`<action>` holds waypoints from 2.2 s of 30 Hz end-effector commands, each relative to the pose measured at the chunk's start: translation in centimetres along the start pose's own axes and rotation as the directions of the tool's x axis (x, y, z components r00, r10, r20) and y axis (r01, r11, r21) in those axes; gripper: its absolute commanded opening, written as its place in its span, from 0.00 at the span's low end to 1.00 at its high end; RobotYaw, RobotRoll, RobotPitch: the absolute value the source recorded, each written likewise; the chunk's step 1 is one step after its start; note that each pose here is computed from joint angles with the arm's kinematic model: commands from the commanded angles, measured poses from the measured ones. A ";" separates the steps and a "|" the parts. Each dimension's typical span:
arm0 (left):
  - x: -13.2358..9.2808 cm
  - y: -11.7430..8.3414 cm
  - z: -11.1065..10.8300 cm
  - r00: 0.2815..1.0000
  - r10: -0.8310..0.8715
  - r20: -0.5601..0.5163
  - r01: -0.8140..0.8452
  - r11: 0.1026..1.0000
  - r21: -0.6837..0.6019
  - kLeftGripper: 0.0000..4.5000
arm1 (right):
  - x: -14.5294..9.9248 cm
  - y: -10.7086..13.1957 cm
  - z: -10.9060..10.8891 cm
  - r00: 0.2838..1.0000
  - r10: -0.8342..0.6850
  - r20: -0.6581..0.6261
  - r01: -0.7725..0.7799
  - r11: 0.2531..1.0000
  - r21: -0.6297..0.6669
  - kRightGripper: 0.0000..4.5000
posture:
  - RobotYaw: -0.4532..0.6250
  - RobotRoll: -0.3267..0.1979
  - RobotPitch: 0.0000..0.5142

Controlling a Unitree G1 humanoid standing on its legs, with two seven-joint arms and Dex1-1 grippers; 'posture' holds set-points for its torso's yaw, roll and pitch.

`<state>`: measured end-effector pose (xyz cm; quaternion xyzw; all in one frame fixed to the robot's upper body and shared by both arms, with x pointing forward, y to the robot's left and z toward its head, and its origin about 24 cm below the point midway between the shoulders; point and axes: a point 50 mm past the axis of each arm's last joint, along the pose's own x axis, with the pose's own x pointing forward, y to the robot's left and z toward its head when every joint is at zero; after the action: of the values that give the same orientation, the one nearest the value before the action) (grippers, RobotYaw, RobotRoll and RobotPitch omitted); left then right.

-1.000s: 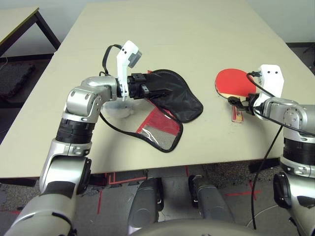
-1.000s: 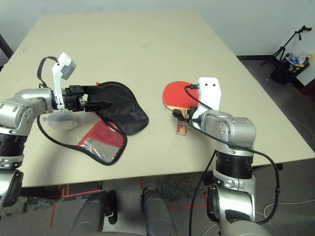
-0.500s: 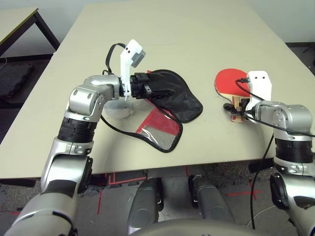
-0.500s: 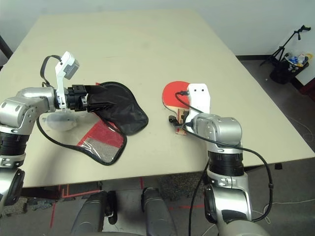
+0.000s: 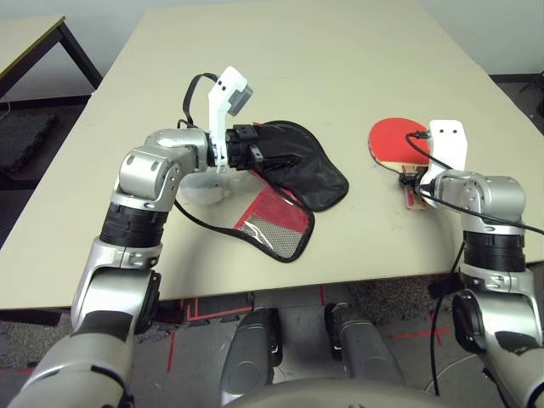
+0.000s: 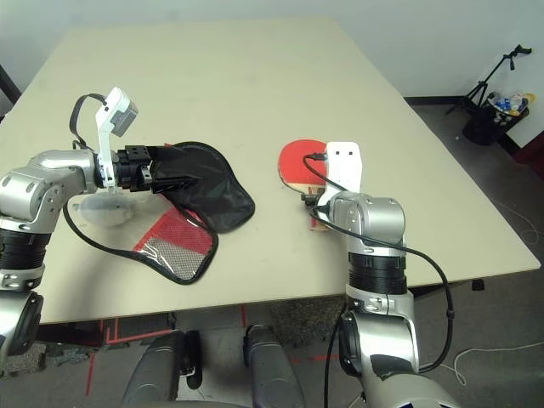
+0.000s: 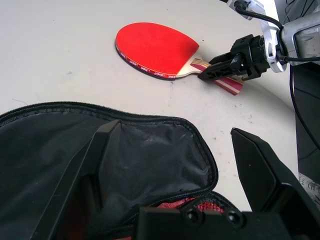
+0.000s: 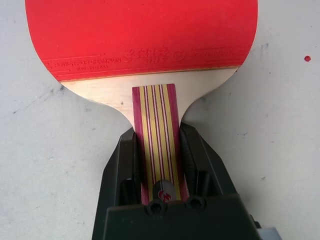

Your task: Store the ping-pong paddle in its case and zip it.

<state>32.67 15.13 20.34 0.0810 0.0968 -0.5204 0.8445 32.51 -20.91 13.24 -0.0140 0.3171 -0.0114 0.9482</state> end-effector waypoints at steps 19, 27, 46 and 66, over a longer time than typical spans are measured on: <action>0.5 -0.3 0.2 1.000 -0.015 0.012 0.015 1.000 0.001 1.00 | -2.9 10.3 5.2 0.910 0.407 0.083 -0.364 0.876 -0.316 0.25 | 0.42 0.62 0.28; -0.1 -0.4 -0.2 1.000 0.013 -0.020 -0.012 1.000 0.026 1.00 | -3.4 13.6 4.3 0.873 0.487 -0.010 -0.460 0.817 -0.348 0.25 | 0.43 0.62 0.28; -1.8 -0.3 -0.5 0.995 0.101 -0.009 -0.101 0.995 0.015 1.00 | -1.9 15.9 3.0 0.855 0.511 -0.082 -0.500 0.775 -0.386 0.25 | 0.45 0.62 0.28; -1.8 -0.3 -0.6 0.994 0.105 -0.004 -0.105 0.994 0.000 1.00 | 0.3 16.1 2.8 0.858 0.508 -0.075 -0.493 0.774 -0.397 0.25 | 0.46 0.62 0.28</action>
<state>31.71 16.41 20.26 0.0919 0.0924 -0.4768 0.8693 34.59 -5.41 14.18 -0.1174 0.3010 0.2963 0.8988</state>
